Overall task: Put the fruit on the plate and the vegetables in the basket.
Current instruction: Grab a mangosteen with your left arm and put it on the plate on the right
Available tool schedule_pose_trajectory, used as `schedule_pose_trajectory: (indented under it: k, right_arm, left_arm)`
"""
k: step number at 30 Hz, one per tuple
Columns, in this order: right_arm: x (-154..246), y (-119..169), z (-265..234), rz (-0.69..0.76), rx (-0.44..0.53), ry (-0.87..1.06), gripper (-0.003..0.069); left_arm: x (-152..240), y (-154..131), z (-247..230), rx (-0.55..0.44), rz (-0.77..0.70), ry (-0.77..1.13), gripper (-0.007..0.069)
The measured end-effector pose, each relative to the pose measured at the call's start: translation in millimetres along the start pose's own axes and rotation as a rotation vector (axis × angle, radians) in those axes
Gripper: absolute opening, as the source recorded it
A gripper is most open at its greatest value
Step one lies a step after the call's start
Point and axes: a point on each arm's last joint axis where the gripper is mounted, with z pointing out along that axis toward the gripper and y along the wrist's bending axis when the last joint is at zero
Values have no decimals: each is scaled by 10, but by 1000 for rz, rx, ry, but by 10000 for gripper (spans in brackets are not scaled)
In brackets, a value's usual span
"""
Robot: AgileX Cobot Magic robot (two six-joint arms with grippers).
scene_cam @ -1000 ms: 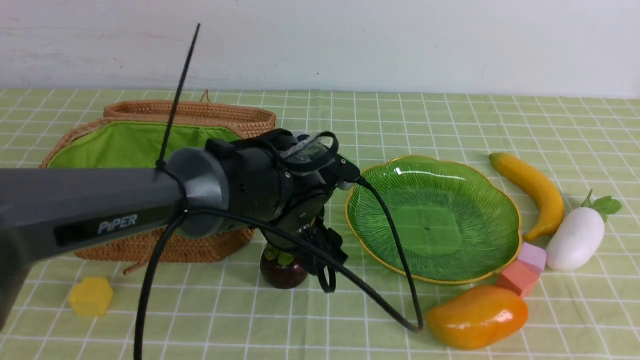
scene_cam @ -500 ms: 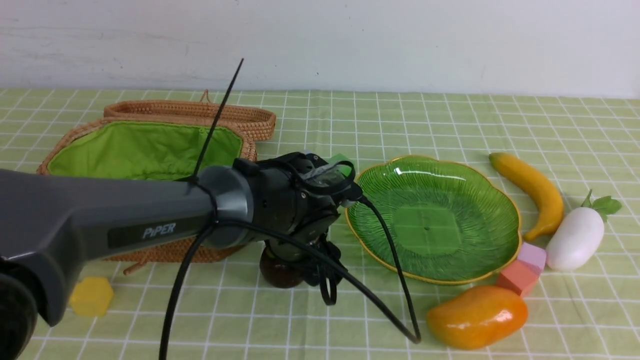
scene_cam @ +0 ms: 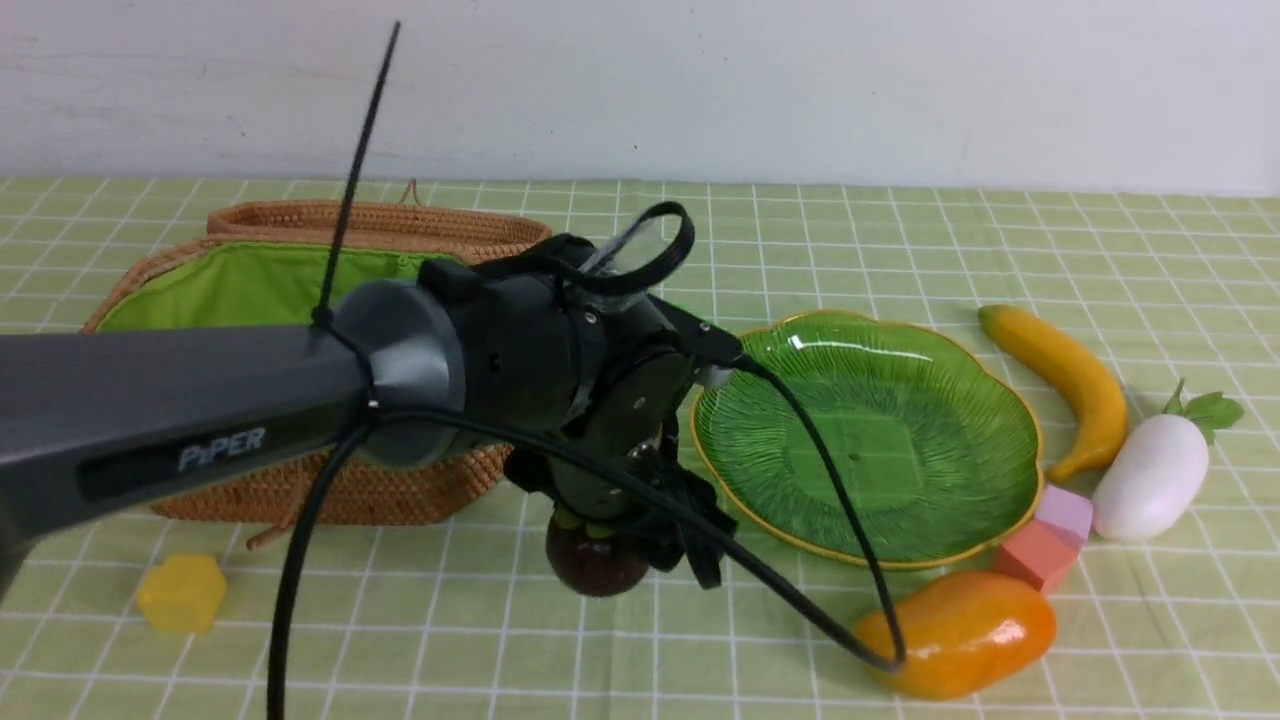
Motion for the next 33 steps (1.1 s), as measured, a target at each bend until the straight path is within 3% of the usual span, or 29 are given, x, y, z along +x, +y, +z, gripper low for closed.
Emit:
schedule_pose_trajectory:
  k: [5,6,9,12,19,27,33]
  right_arm:
    - [39,-113,-7,40,118,42,118]
    - [53,-173,-17,63,185,54,118]
    - [69,-263,-40,104,289,64,118]
    - [74,-300,-52,139,333,62,118]
    - [75,-308,-55,166,344,57,126]
    - [97,-302,-55,173,339,82,128]
    - [102,-300,-54,175,337,87,128]
  left_arm:
    - [-107,-260,-312,92,52,-176,549]
    - [-167,-349,-361,137,64,-262,549]
    - [-300,-467,-362,215,78,-423,549]
    - [-411,-532,-256,253,84,-508,549]
    - [-741,-572,162,243,67,-543,549]
    - [-821,-534,563,198,51,-470,552]
    - [-832,-544,504,199,53,-474,660]
